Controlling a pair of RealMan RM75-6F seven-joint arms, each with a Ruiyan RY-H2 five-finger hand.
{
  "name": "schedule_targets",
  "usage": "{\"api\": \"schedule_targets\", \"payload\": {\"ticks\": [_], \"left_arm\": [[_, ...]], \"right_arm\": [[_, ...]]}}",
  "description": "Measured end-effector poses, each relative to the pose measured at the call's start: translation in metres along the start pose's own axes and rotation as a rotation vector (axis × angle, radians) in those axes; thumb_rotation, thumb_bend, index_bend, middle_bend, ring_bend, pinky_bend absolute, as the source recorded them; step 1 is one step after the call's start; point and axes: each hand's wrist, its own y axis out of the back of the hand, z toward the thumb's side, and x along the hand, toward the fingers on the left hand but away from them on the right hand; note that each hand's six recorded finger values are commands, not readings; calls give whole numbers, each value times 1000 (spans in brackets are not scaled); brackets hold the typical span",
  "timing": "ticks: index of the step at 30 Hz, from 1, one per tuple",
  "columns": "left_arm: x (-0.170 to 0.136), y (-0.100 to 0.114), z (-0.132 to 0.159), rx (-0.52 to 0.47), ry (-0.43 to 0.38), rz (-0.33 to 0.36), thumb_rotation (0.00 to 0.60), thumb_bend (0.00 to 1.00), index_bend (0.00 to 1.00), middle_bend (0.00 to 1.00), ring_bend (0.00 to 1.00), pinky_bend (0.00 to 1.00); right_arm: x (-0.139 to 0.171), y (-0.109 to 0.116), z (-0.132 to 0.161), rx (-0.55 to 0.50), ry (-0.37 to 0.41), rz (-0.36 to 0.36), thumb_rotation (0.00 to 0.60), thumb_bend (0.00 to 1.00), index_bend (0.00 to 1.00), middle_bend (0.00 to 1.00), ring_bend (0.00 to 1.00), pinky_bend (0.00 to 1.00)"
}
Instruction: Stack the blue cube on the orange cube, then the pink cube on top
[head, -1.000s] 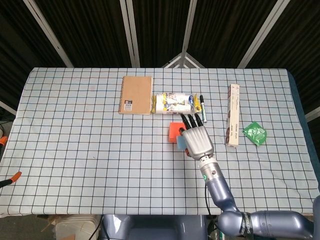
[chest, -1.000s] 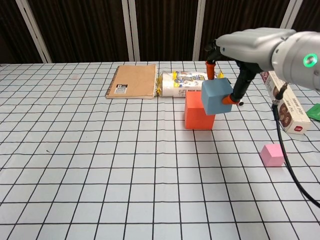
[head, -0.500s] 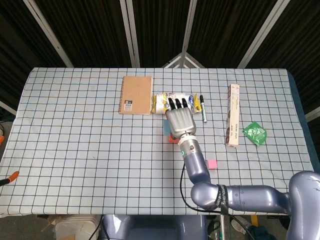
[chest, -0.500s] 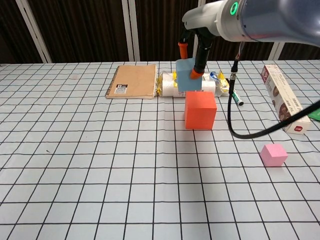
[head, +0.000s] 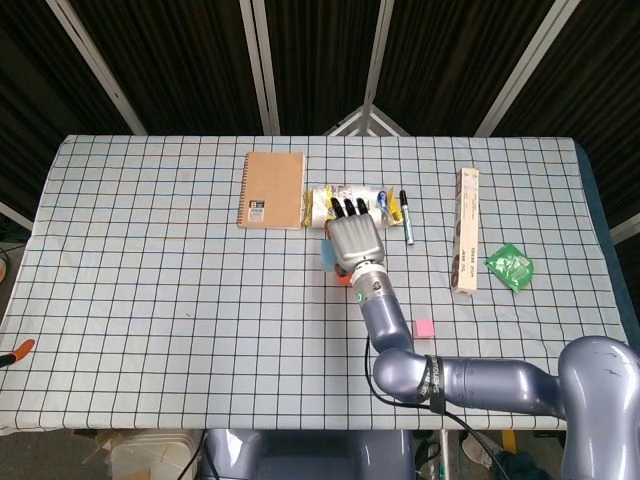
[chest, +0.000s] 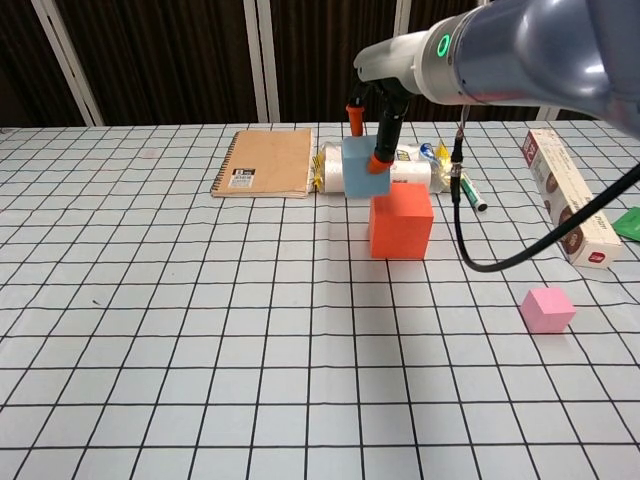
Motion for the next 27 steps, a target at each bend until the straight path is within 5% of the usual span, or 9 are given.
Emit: {"api": "schedule_targets", "payload": {"ticks": [27], "left_arm": [[-1, 1, -2, 8, 22, 8, 600, 125, 70, 0, 0, 0]], "right_arm": [[-9, -8, -21, -14, 2, 4, 600, 280, 437, 0, 0, 0]]}}
